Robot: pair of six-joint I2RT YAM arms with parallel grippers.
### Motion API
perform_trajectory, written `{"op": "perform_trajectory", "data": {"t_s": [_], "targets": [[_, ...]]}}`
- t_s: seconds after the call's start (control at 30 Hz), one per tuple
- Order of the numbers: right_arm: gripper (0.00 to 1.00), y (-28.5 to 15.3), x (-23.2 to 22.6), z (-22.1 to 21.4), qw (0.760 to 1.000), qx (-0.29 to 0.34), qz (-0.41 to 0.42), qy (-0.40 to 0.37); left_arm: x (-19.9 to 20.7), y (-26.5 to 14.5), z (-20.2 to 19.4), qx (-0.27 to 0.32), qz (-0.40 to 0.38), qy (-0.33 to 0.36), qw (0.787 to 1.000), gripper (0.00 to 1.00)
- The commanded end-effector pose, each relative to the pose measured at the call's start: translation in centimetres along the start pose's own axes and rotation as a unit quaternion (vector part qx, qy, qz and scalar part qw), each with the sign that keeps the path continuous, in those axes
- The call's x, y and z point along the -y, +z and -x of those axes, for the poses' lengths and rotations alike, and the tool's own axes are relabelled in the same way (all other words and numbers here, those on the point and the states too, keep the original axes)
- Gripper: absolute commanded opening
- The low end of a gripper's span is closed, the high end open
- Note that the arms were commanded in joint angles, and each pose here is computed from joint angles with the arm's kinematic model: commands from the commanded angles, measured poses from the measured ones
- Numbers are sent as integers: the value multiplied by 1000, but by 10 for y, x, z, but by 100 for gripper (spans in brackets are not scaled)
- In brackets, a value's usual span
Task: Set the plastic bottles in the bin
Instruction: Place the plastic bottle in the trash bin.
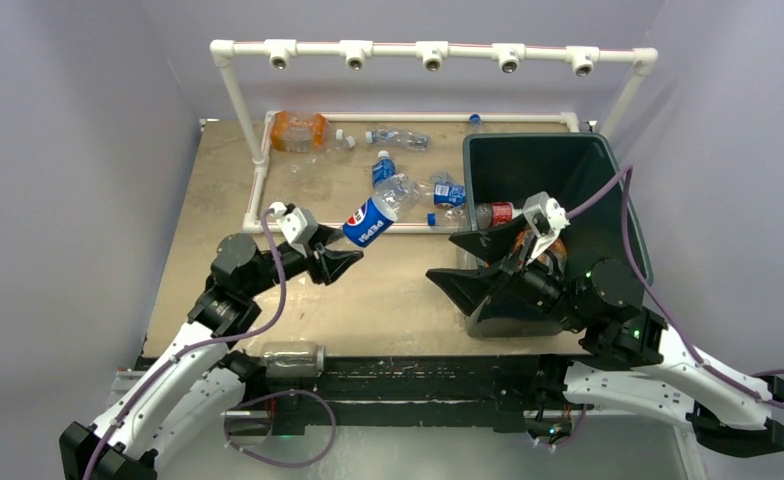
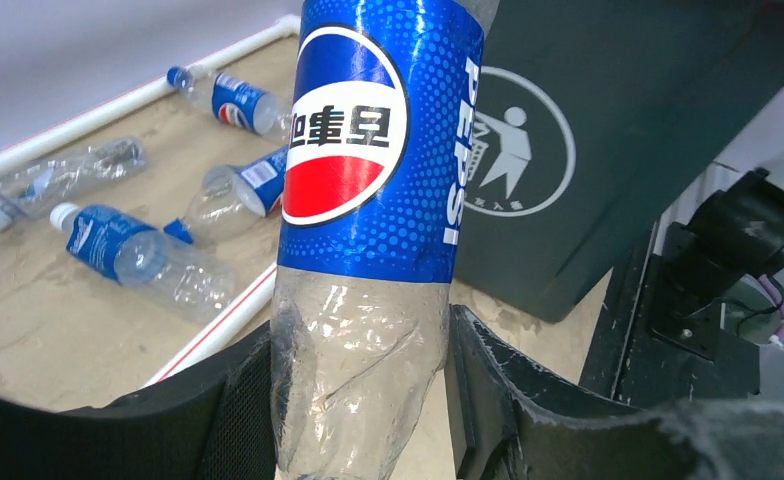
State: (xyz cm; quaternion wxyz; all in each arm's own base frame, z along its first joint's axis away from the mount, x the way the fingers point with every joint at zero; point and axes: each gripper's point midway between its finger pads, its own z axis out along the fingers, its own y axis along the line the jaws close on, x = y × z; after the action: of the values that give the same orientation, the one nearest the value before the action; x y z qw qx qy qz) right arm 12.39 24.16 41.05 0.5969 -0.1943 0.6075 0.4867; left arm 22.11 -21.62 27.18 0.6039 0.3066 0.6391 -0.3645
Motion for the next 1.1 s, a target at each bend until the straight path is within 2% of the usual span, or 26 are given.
{"op": "perform_trajectory", "data": {"t_s": [0.0, 0.13, 0.23, 0.37, 0.53, 0.8, 1.07], "targets": [[92, -4, -8, 29, 1000, 23, 4, -3, 26, -8, 39, 78, -59, 52, 994, 30], [92, -1, -15, 48, 1000, 18, -1, -4, 37, -10, 33, 80, -83, 58, 992, 29], [92, 8, -8, 63, 999, 6, -43, -12, 39, -14, 33, 94, -83, 70, 990, 28], [93, 29, 6, 54, 994, -45, -97, -37, 41, -15, 30, 105, -90, 77, 987, 27], [95, 58, 1, 50, 990, -83, -96, -63, 42, -13, 23, 102, -99, 82, 986, 26], [99, 64, 20, 50, 977, -127, -146, -89, 46, -20, 25, 130, -104, 124, 978, 25], [99, 71, 29, 39, 981, -158, -107, -41, 46, -26, 31, 149, -94, 143, 974, 23]]}}
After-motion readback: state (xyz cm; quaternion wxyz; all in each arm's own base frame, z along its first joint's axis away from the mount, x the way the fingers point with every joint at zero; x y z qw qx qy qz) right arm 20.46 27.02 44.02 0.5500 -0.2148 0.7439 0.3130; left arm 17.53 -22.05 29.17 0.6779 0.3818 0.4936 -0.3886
